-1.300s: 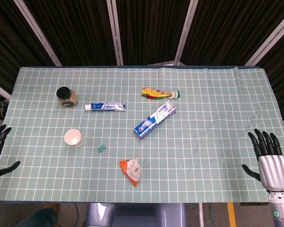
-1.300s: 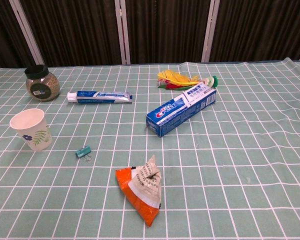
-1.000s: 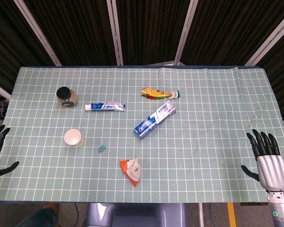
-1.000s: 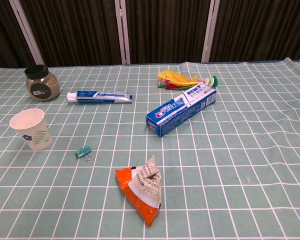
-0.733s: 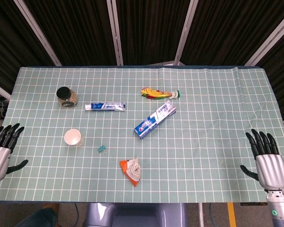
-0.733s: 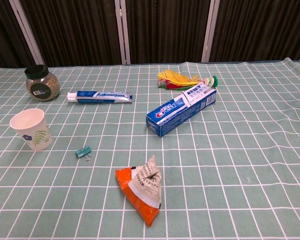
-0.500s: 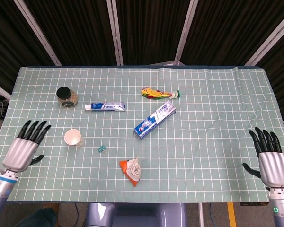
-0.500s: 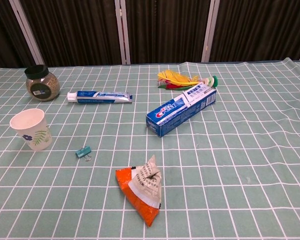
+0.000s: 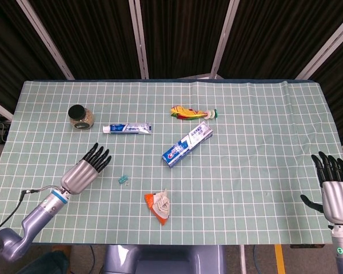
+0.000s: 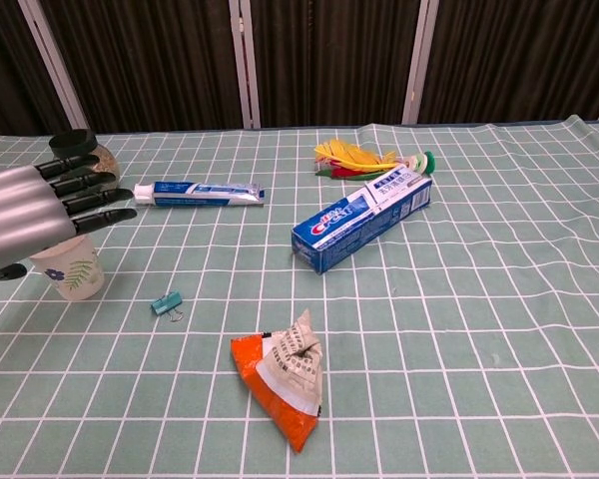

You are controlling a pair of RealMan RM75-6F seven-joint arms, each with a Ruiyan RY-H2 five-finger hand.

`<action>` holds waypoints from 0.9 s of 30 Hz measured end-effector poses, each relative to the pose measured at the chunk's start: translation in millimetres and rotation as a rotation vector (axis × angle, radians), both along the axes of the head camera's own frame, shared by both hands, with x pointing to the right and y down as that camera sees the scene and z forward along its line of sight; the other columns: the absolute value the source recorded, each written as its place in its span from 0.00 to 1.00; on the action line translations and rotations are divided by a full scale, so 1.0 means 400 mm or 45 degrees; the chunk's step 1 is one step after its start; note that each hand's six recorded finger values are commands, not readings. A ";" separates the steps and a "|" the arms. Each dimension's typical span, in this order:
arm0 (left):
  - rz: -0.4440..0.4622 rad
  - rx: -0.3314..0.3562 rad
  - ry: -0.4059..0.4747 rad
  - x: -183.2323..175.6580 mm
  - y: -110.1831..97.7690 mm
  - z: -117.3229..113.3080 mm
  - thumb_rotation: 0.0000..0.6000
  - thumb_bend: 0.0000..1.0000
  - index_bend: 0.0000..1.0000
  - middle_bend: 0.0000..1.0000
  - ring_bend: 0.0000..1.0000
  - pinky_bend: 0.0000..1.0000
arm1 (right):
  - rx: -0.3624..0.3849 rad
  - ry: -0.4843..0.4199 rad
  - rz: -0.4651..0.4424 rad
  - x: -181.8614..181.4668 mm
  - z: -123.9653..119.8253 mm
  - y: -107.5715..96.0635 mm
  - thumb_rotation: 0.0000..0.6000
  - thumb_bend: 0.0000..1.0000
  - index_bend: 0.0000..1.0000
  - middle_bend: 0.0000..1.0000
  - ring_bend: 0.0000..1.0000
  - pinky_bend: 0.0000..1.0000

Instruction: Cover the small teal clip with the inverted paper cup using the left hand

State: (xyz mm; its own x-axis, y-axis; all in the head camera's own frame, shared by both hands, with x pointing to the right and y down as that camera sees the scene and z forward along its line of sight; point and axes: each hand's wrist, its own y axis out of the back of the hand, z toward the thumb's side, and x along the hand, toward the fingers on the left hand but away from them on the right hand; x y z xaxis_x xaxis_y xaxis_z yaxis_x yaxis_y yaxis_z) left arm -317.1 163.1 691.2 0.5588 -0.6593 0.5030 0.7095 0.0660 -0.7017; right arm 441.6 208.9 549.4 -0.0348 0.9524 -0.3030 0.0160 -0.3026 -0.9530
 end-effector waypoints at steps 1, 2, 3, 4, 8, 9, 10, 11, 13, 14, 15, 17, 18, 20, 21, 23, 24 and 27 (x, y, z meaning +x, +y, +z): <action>0.015 0.006 -0.013 0.004 0.002 0.005 1.00 0.00 0.02 0.00 0.00 0.00 | 0.000 -0.001 0.000 0.000 0.000 0.000 1.00 0.00 0.00 0.00 0.00 0.00; 0.024 0.011 -0.021 0.006 0.003 0.008 1.00 0.00 0.03 0.00 0.00 0.00 | 0.000 -0.002 -0.001 0.000 0.000 0.000 1.00 0.00 0.00 0.00 0.00 0.00; 0.032 0.017 -0.030 0.007 0.004 0.010 1.00 0.00 0.03 0.00 0.00 0.00 | -0.001 -0.003 -0.001 0.000 0.000 0.000 1.00 0.00 0.00 0.00 0.00 0.00; 0.043 0.025 -0.043 0.008 0.006 0.014 1.00 0.00 0.04 0.00 0.00 0.00 | -0.001 -0.004 -0.001 0.001 0.000 0.000 1.00 0.00 0.00 0.00 0.00 0.00; 0.065 0.040 -0.070 0.011 0.013 0.026 1.00 0.00 0.11 0.09 0.05 0.06 | -0.003 -0.008 -0.001 0.002 -0.001 -0.001 1.00 0.00 0.00 0.00 0.00 0.00; 0.065 0.042 -0.068 0.012 0.013 0.027 1.00 0.00 0.15 0.14 0.09 0.10 | -0.002 -0.010 0.000 0.003 -0.001 -0.002 1.00 0.00 0.00 0.00 0.00 0.00; 0.066 0.047 -0.064 0.015 0.014 0.027 1.00 0.00 0.22 0.22 0.17 0.18 | -0.001 -0.010 0.001 0.004 -0.002 -0.002 1.00 0.00 0.00 0.00 0.00 0.00; 0.071 0.052 -0.060 0.017 0.015 0.027 1.00 0.00 0.28 0.27 0.22 0.23 | 0.000 -0.010 0.002 0.004 -0.002 -0.003 1.00 0.00 0.00 0.00 0.00 0.00; 0.086 0.062 -0.050 0.023 0.017 0.027 1.00 0.00 0.40 0.35 0.30 0.33 | 0.000 -0.012 0.005 0.006 -0.003 -0.003 1.00 0.00 0.00 0.00 0.00 0.00; 0.091 0.063 -0.050 0.023 0.018 0.029 1.00 0.00 0.42 0.37 0.31 0.35 | 0.000 -0.013 0.006 0.007 -0.003 -0.004 1.00 0.00 0.00 0.00 0.00 0.00; 0.094 0.063 -0.052 0.023 0.019 0.031 1.00 0.00 0.44 0.38 0.32 0.36 | 0.000 -0.013 0.007 0.007 -0.003 -0.004 1.00 0.00 0.00 0.00 0.00 0.00; 0.101 0.065 -0.058 0.022 0.019 0.036 1.00 0.00 0.47 0.40 0.34 0.38 | 0.000 -0.013 0.008 0.008 -0.004 -0.004 1.00 0.00 0.00 0.00 0.00 0.00; 0.103 0.067 -0.059 0.022 0.018 0.038 1.00 0.00 0.48 0.40 0.35 0.39 | 0.000 -0.014 0.009 0.008 -0.004 -0.004 1.00 0.00 0.00 0.00 0.00 0.00; 0.092 0.066 -0.049 0.020 0.016 0.038 1.00 0.00 0.49 0.41 0.36 0.39 | -0.002 -0.014 0.008 0.008 -0.003 -0.003 1.00 0.00 0.00 0.00 0.00 0.00; 0.081 0.064 -0.038 0.019 0.014 0.036 1.00 0.00 0.50 0.42 0.37 0.40 | -0.003 -0.014 0.007 0.007 -0.003 -0.003 1.00 0.00 0.00 0.00 0.00 0.00; 0.044 0.056 -0.003 0.017 0.008 0.030 1.00 0.00 0.51 0.42 0.37 0.40 | -0.005 -0.013 0.007 0.007 -0.003 -0.003 1.00 0.00 0.00 0.00 0.00 0.00; 0.018 0.050 0.021 0.016 0.004 0.025 1.00 0.00 0.51 0.42 0.37 0.40 | -0.006 -0.014 0.006 0.007 -0.002 -0.002 1.00 0.00 0.00 0.00 0.00 0.00; -0.107 0.011 0.131 0.011 -0.015 0.007 1.00 0.00 0.51 0.42 0.37 0.40 | -0.008 -0.015 0.006 0.006 -0.001 -0.002 1.00 0.00 0.00 0.00 0.00 0.00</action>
